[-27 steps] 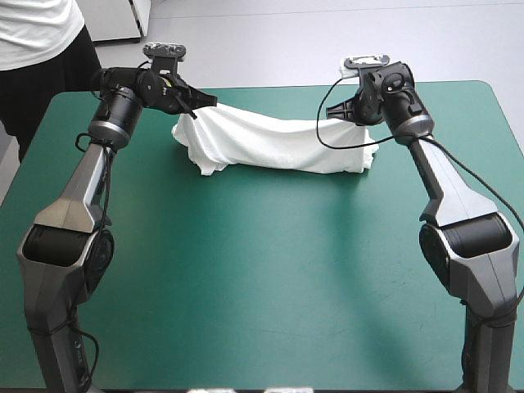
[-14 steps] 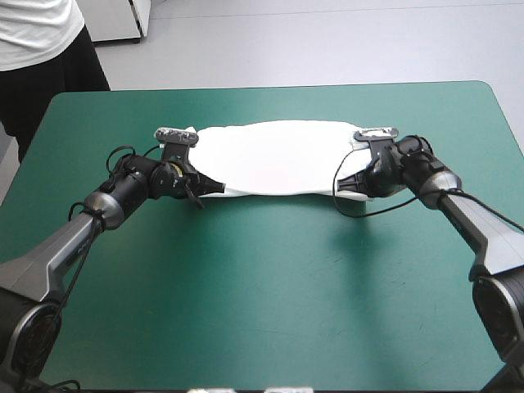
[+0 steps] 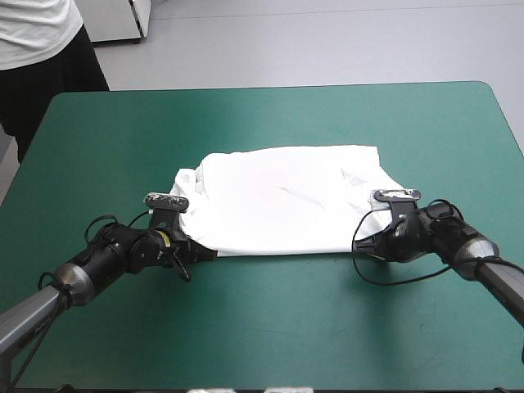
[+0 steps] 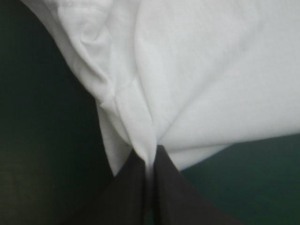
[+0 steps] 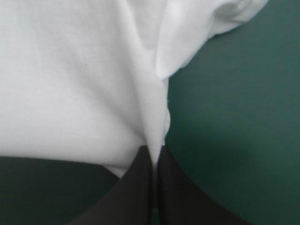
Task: Fold the cloth
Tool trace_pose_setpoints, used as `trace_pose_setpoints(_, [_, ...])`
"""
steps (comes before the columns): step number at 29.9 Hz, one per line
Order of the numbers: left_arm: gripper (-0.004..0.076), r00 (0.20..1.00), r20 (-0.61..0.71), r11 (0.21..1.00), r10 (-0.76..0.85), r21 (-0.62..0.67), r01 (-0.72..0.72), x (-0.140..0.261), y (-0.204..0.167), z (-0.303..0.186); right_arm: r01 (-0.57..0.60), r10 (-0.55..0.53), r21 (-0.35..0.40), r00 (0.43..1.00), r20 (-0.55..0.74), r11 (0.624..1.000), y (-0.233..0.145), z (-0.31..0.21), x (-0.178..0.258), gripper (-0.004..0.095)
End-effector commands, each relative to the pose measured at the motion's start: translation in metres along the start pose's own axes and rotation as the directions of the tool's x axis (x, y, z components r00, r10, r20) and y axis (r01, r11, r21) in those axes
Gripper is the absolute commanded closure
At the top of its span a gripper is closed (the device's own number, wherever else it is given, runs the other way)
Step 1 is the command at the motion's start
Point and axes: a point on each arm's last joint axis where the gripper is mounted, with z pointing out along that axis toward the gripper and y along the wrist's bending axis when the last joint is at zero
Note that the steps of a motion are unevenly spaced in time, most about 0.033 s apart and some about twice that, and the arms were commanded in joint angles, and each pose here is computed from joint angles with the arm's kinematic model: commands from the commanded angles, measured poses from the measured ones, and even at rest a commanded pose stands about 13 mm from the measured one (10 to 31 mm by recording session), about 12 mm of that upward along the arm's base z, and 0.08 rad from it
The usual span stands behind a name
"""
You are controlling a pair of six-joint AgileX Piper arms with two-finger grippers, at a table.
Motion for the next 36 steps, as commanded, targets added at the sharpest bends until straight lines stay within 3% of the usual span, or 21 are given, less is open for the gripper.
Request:
trace_pose_setpoints(1, [0.0734,0.997,0.074,0.999,-0.025,0.044,0.022,0.003,-0.007,-0.015,0.012,-0.01,-0.03,0.999,0.05,0.999,0.006,-0.012,0.01,0.0925])
trace_pose_setpoints(9, [0.0731,0.998,-0.054,0.999,-0.035,0.026,0.036,0.02,-0.007,-0.017,0.012,-0.011,-0.063,1.0,0.019,0.998,0.015,-0.009,0.019,0.0922])
trace_pose_setpoints(11, [0.0708,0.995,-0.097,0.999,-0.034,0.015,0.035,0.024,-0.006,-0.017,0.004,-0.004,-0.065,1.0,0.001,0.998,0.015,-0.009,0.021,0.0878])
trace_pose_setpoints(14, [0.0574,0.988,-0.15,0.999,-0.033,0.001,0.033,0.026,-0.006,-0.02,-0.016,0.012,-0.068,0.998,-0.059,0.998,0.016,-0.01,0.025,0.0678])
trace_pose_setpoints(18, [0.0306,0.976,-0.213,0.999,-0.04,-0.004,0.04,0.017,-0.009,-0.034,-0.017,0.01,-0.06,0.992,-0.122,0.998,0.017,-0.021,0.023,0.0347])
trace_pose_setpoints(20, [0.0204,0.976,-0.217,0.999,-0.034,-0.007,0.033,0.007,-0.011,-0.044,-0.011,0.004,-0.063,0.995,-0.099,0.998,0.018,-0.032,0.016,0.0268])
trace_pose_setpoints(27, [0.018,0.998,-0.063,1.0,0.007,-0.013,-0.008,-0.028,-0.015,-0.091,0.017,-0.009,-0.09,0.996,0.093,0.996,0.019,-0.101,-0.011,0.032])
trace_pose_setpoints(36, [0.018,0.999,0.031,0.991,-0.041,-0.127,0.045,-0.06,0.003,-0.144,0.042,-0.046,0.021,0.974,0.222,0.999,0.009,-0.179,-0.033,0.0327])
